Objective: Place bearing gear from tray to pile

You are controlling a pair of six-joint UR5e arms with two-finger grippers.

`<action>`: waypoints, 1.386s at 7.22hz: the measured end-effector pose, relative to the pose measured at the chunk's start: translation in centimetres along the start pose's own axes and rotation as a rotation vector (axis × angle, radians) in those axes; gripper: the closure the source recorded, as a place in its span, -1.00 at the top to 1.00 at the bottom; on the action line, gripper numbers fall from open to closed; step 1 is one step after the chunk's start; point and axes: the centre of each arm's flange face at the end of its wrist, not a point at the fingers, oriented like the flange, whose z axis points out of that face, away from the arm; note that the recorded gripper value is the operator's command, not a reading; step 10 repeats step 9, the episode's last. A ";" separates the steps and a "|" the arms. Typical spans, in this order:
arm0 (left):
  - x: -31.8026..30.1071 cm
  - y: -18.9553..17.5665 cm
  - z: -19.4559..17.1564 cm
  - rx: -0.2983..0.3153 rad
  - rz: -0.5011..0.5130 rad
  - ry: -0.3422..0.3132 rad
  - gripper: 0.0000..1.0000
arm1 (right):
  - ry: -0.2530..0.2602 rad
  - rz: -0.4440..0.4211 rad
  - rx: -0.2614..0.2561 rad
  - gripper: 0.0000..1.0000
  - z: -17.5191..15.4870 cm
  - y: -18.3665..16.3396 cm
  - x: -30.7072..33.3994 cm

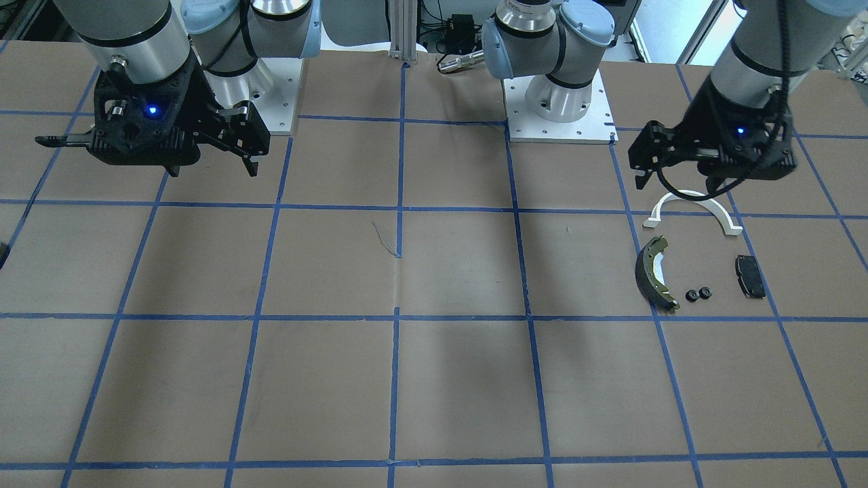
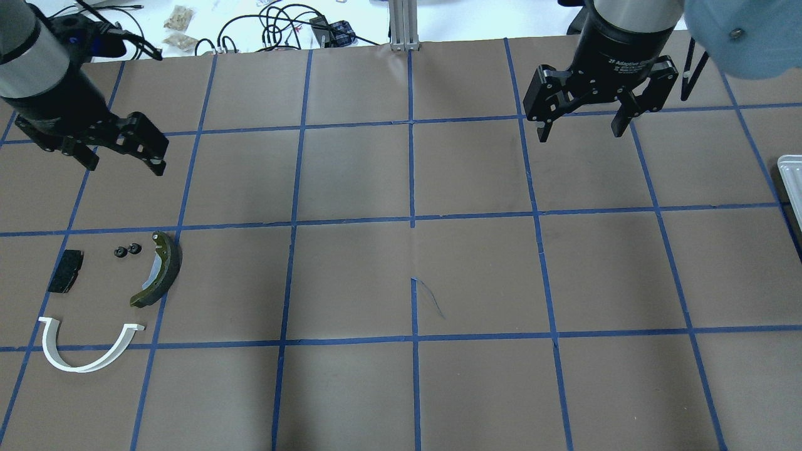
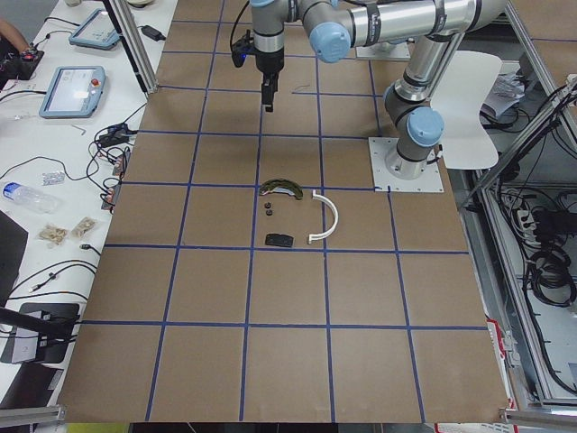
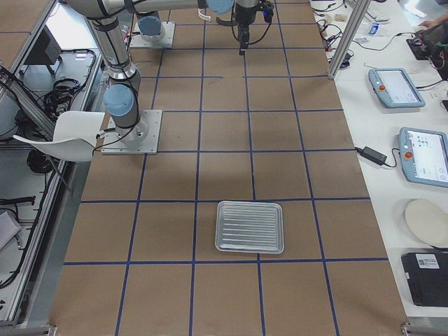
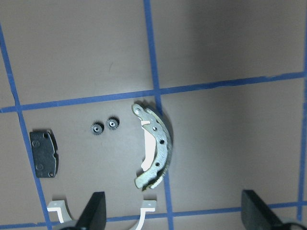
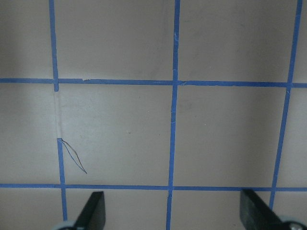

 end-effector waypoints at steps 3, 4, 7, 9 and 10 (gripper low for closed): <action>8.7 0.7 -0.6 0.036 -0.074 0.002 1.00 | 0.000 0.002 0.000 1.00 0.0 0.0 0.0; 9.2 0.5 -0.7 0.061 -0.071 0.007 1.00 | 0.001 0.002 0.000 1.00 0.0 0.0 0.0; 9.7 0.0 -0.9 0.080 -0.073 0.045 1.00 | 0.001 0.002 0.000 1.00 0.1 0.0 0.0; 9.7 -0.1 -0.8 0.072 -0.077 0.052 1.00 | 0.000 0.003 0.012 1.00 -0.1 -0.1 0.0; 9.7 -0.1 -0.8 0.072 -0.077 0.052 1.00 | 0.000 0.003 0.012 1.00 -0.1 -0.1 0.0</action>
